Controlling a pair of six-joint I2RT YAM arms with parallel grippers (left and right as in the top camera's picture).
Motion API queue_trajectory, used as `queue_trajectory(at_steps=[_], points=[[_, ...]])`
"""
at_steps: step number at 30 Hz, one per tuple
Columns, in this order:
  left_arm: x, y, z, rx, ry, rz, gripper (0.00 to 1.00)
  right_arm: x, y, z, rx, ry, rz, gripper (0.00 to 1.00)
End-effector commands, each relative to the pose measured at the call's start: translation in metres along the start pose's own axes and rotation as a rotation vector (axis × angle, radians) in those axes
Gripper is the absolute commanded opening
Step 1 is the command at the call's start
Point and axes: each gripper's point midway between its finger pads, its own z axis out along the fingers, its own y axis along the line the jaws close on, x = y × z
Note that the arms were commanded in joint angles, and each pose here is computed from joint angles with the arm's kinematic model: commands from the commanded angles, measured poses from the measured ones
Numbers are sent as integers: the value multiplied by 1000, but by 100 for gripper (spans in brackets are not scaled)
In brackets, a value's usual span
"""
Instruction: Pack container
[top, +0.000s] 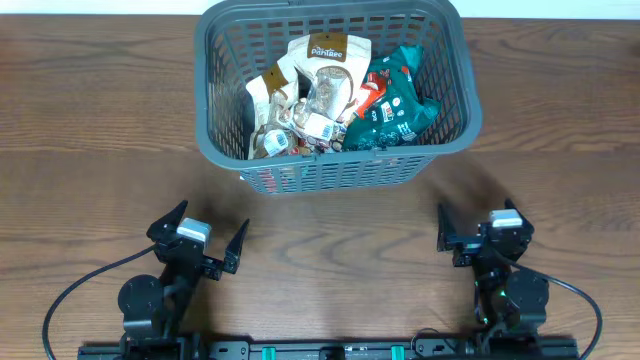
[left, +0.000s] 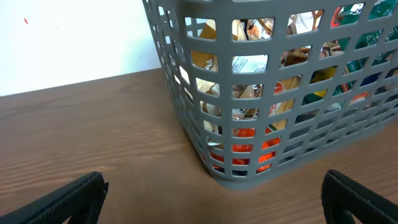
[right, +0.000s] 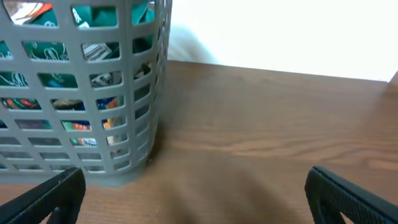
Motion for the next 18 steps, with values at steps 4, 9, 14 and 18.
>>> queue_trajectory(at_steps=[4,9,14,18], points=[[12,-3,2,19,27,6,99,-2,-1,-1,10,-23,-14,99],[12,-3,2,19,27,6,99,-7,-1,-3,9,-46,-13,99],[12,-4,2,20,27,6,99,-7,-1,-3,7,-47,-13,99],[12,-3,2,19,27,6,99,-7,-1,-3,7,-47,-13,99]])
